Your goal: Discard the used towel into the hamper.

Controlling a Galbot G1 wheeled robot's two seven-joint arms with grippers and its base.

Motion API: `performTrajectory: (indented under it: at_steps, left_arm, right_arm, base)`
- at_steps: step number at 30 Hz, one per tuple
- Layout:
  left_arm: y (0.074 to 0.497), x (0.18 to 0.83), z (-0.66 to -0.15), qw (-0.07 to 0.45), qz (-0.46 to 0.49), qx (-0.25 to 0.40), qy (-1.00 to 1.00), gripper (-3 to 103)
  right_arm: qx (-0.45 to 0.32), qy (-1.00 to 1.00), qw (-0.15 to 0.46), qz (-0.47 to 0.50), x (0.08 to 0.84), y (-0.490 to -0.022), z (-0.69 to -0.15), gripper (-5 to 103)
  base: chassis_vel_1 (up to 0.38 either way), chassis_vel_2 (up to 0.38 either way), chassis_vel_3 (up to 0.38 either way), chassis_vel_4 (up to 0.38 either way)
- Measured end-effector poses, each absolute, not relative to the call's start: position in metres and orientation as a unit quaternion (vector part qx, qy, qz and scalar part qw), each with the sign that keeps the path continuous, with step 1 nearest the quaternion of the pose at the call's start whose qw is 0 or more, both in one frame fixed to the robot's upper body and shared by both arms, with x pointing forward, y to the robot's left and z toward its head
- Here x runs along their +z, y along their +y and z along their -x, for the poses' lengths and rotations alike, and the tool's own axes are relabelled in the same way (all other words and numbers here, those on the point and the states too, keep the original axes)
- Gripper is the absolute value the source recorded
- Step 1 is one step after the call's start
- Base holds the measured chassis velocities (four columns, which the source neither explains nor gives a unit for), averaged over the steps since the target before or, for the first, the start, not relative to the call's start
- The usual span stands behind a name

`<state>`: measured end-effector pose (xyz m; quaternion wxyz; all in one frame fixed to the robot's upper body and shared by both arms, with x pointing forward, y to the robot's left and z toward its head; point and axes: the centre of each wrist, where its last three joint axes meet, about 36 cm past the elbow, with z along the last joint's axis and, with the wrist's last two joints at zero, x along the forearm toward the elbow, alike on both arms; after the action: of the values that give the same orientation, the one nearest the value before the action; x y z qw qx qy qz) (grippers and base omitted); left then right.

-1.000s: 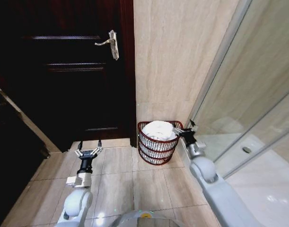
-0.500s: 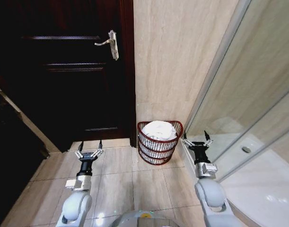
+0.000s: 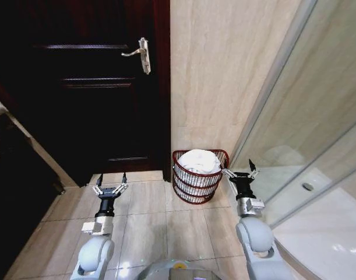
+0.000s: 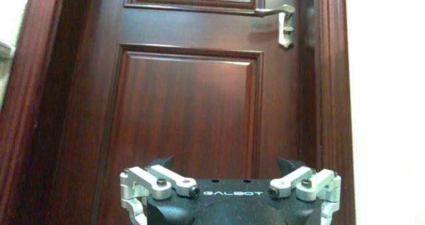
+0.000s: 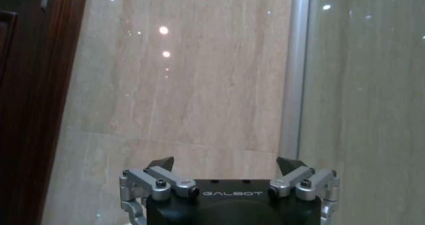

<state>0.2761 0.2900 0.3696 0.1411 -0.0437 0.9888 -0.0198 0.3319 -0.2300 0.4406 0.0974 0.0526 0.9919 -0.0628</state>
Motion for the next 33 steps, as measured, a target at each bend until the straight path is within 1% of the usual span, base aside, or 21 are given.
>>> performTrajectory:
  at_steps: [13,15,19,33]
  left_arm:
    - [0.282,0.366,-0.279,0.162,0.043,-0.017,0.986,100]
    - [0.282,0.367,-0.28,0.164,0.043,-0.016,0.985,100]
    - [0.282,0.367,-0.279,0.163,0.045,-0.018,0.985,100]
    - [0.278,0.367,-0.276,0.154,0.042,-0.023,0.987,100]
  right_arm:
    - [-0.039,0.992,0.106,-0.055,0.445,-0.234,-0.328,100]
    - [-0.041,0.993,0.1,-0.058,0.445,-0.234,-0.326,100]
    - [-0.042,0.994,0.089,-0.057,0.446,-0.233,-0.323,100]
    - [-0.045,0.994,0.087,-0.057,0.443,-0.227,-0.318,100]
  base:
    - [0.018,0.016,0.017,0.015]
    - [0.0,0.0,0.0,0.0]
    - [0.0,0.0,0.0,0.0]
    - [0.0,0.0,0.0,0.0]
